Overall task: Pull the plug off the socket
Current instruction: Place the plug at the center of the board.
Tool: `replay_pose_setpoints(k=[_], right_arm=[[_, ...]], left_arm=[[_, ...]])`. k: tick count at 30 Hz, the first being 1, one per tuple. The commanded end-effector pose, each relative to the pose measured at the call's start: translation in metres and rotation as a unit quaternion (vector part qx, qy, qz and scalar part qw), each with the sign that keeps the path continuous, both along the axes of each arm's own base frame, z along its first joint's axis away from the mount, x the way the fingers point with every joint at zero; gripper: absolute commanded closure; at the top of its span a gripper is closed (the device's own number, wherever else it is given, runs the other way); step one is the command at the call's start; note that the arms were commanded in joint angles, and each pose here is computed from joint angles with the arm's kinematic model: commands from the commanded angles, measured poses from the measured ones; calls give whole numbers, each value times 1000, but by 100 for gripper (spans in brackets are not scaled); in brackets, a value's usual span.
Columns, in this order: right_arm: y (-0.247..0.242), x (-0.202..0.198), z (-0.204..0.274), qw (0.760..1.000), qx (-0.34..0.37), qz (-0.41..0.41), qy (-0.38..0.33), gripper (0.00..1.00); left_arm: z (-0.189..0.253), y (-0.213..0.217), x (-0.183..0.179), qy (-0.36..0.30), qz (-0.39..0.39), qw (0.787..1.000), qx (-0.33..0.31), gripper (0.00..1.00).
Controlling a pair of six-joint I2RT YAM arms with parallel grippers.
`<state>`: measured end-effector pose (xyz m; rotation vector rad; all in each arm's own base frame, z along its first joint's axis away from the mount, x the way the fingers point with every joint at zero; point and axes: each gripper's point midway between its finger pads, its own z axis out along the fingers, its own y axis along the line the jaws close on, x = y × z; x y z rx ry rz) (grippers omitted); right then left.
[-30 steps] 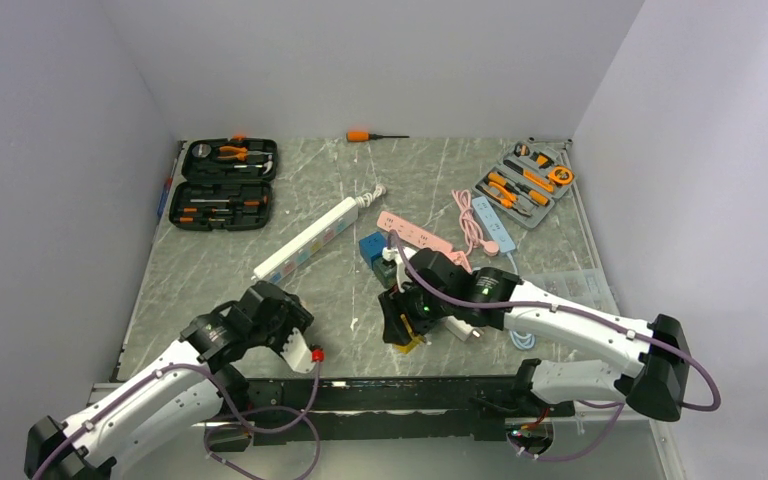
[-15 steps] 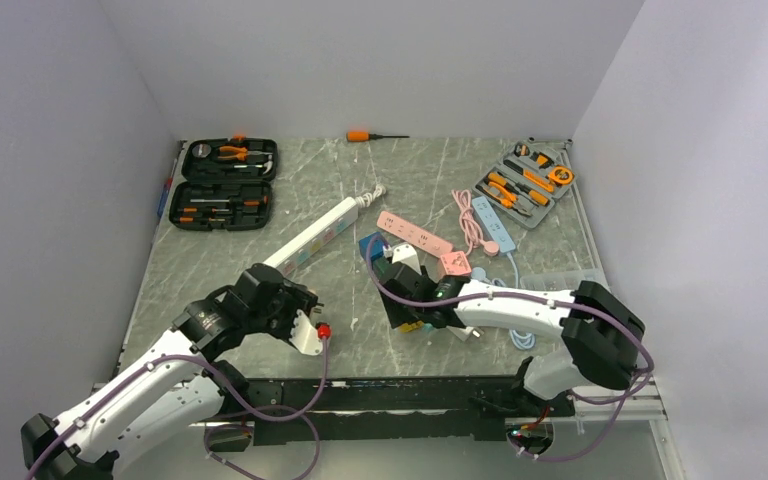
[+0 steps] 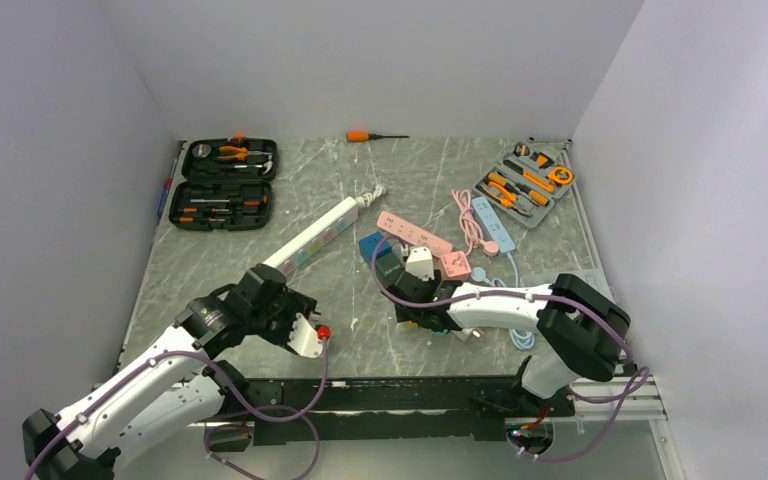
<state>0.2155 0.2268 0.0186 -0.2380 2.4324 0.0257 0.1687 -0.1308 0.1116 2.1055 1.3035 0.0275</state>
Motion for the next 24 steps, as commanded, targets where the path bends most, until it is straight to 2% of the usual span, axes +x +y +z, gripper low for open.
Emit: replay_pose_setpoints(k=[1, 7, 8, 10, 13, 15, 17, 18, 19, 24], right_arm=[[-36, 5, -5, 995, -28, -96, -5, 74], [-51, 2, -11, 991, 4, -133, 26, 71], [-51, 2, -10, 991, 6, -133, 26, 66], [-51, 3, -4, 990, 9, -136, 23, 48], [-48, 6, 11, 991, 21, -133, 15, 41], [-43, 8, 25, 992, 33, -124, 10, 31], [-38, 11, 40, 992, 46, -116, 2, 17], [-36, 11, 47, 993, 52, -105, -1, 6], [-33, 13, 54, 994, 60, -93, -7, 1], [-34, 20, 88, 991, 98, -80, -48, 0]], left_arm=[[26, -18, 8, 13, 19, 999, -39, 100], [18, -23, 9, 20, 1, 999, -27, 100], [15, -24, 9, 18, -3, 999, -26, 100], [9, -24, 10, 16, -1, 1000, -23, 100], [-6, -22, 18, 14, 37, 999, -21, 100], [-14, -20, 19, 22, 63, 998, -17, 100], [-17, -22, 19, 40, 91, 995, -21, 100], [-15, -26, 19, 56, 107, 992, -27, 100], [-12, -29, 20, 72, 125, 989, -31, 100], [-13, -45, 19, 151, 200, 968, -15, 100]])
